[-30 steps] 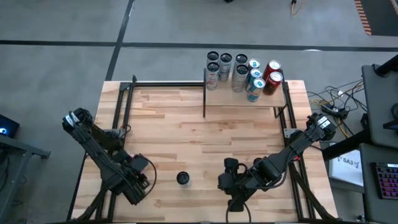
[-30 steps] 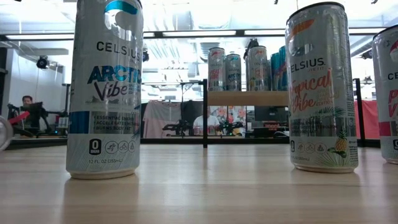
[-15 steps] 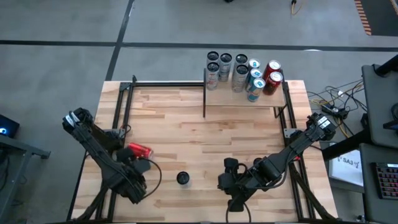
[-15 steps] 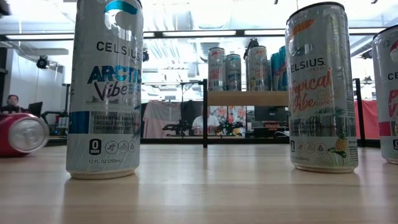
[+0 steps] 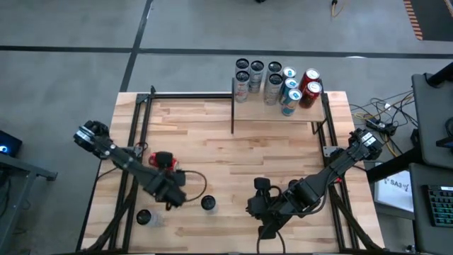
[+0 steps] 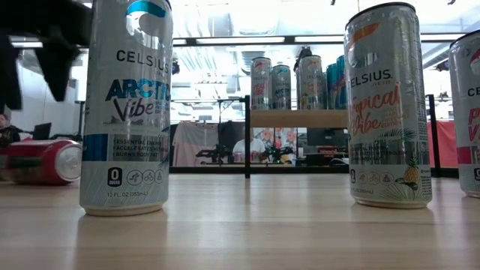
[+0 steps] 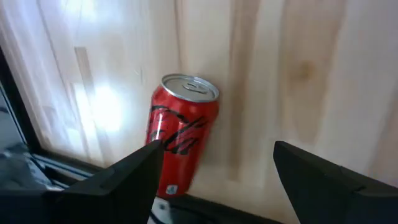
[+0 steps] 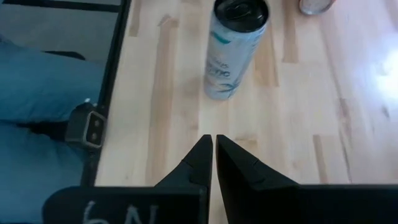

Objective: Place canned beverage on shelf
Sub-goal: Put the red black soda can on the shelf aligned with the red white soda cans

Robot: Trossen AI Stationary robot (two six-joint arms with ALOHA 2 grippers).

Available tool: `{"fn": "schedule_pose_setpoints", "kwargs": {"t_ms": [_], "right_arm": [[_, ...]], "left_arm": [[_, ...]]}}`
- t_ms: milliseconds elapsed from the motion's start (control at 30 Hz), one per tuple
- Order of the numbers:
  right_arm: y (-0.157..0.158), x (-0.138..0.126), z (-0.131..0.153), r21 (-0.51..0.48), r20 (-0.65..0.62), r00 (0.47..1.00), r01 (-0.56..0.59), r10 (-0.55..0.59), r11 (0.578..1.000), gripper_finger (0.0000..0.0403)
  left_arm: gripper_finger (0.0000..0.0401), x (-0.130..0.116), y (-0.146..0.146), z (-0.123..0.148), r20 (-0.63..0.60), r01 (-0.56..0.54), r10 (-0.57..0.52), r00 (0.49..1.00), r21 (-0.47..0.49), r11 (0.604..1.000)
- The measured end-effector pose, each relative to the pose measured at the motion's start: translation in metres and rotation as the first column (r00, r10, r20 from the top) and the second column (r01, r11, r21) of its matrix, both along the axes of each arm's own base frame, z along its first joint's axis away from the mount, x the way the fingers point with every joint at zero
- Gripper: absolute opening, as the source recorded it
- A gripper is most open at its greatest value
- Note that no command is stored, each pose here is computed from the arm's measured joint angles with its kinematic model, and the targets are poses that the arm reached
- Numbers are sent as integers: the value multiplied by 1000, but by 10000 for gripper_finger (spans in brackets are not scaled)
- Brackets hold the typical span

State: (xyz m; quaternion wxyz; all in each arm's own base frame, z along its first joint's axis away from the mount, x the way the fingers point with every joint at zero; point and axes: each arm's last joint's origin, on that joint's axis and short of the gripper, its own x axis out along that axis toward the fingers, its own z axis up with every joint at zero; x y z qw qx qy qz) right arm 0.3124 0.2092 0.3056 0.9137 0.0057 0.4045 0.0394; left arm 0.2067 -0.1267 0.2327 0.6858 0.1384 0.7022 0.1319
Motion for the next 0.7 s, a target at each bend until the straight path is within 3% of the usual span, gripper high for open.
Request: {"fn": "schedule_pose_setpoints", "kwargs": {"t_ms": [167, 400, 700], "right_arm": [[-1, 0, 0, -34, 18, 1000, 15, -14, 999, 13], [-1, 1, 0, -53, 19, 1000, -4, 5, 999, 13], [-1, 1, -1, -73, 20, 999, -24, 25, 997, 13]], "left_arm": [[288, 6, 25, -19, -102, 86, -86, 991, 0, 996], [288, 1, 52, -36, -224, 87, -83, 971, 9, 996], [288, 6, 74, -47, -238, 127, -111, 965, 53, 990]]}}
